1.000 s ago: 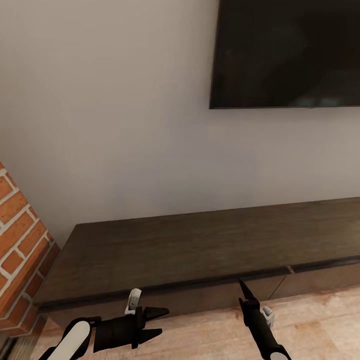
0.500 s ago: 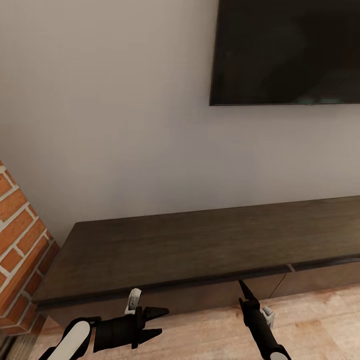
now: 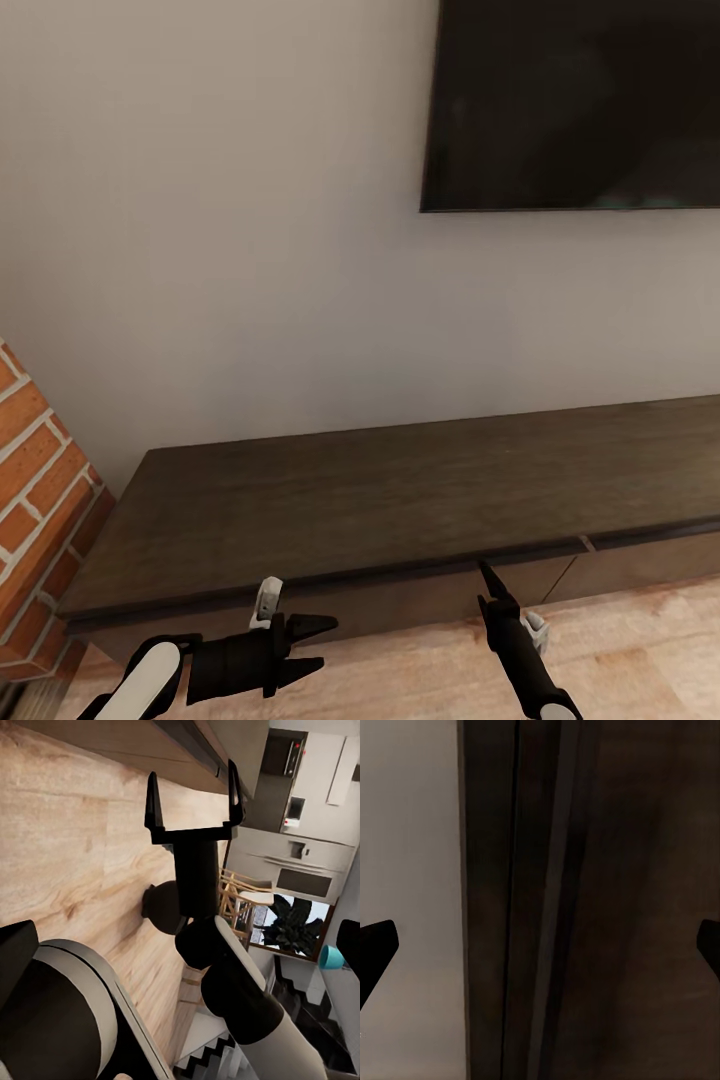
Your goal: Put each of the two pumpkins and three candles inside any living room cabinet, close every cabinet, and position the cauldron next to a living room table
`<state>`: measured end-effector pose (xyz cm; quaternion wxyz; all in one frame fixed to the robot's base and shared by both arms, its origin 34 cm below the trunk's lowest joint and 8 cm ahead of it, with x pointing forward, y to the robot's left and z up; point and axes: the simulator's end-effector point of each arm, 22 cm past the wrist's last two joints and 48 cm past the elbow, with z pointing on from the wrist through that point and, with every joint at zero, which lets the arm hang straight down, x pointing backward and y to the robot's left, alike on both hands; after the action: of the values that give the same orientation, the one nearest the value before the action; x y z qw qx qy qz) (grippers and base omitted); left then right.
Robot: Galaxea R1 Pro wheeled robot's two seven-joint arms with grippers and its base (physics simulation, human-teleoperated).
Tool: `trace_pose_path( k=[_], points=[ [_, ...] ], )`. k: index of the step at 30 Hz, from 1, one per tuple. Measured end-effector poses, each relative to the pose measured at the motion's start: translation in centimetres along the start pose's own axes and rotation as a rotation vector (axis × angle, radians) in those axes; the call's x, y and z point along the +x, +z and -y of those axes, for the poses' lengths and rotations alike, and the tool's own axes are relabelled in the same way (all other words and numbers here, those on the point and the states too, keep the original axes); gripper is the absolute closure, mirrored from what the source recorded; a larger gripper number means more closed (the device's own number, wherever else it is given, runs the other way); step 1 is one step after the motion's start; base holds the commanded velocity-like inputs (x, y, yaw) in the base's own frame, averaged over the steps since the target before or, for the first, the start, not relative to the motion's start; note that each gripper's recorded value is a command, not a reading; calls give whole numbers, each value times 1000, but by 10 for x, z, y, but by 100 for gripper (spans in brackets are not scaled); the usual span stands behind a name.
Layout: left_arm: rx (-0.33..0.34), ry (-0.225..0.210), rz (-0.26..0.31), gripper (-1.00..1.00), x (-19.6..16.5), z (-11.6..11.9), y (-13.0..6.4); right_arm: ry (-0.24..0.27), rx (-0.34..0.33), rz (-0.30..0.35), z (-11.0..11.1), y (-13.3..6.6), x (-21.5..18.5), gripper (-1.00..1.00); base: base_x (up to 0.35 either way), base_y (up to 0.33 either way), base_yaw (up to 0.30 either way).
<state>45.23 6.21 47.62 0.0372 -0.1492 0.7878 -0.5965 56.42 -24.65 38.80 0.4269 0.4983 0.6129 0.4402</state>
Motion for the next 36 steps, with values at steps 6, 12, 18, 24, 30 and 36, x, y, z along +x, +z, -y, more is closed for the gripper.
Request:
trace_pose_path(
  k=[6, 12, 18, 24, 30, 36],
  points=[
    [-1, 1, 0, -100, 0, 0, 0, 1, 0, -2, 0, 0, 0, -100, 34, 0, 0],
    [0, 0, 0, -100, 0, 0, 0, 3, 1, -5, 0, 0, 1, -100, 70, 0, 0],
    [0, 0, 0, -100, 0, 0, 0, 3, 4, -8, 1, 0, 2, -100, 7, 0, 0],
    [0, 0, 0, -100, 0, 0, 0, 4, 8, -10, 2, -1, 2, -100, 0, 0, 0],
    [0, 0, 0, -100, 0, 0, 0, 4, 13, -10, 4, -1, 2, -100, 6, 0, 0],
    [0, 0, 0, -100, 0, 0, 0, 3, 14, -10, 4, -1, 3, -100, 100, 0, 0]
  ],
)
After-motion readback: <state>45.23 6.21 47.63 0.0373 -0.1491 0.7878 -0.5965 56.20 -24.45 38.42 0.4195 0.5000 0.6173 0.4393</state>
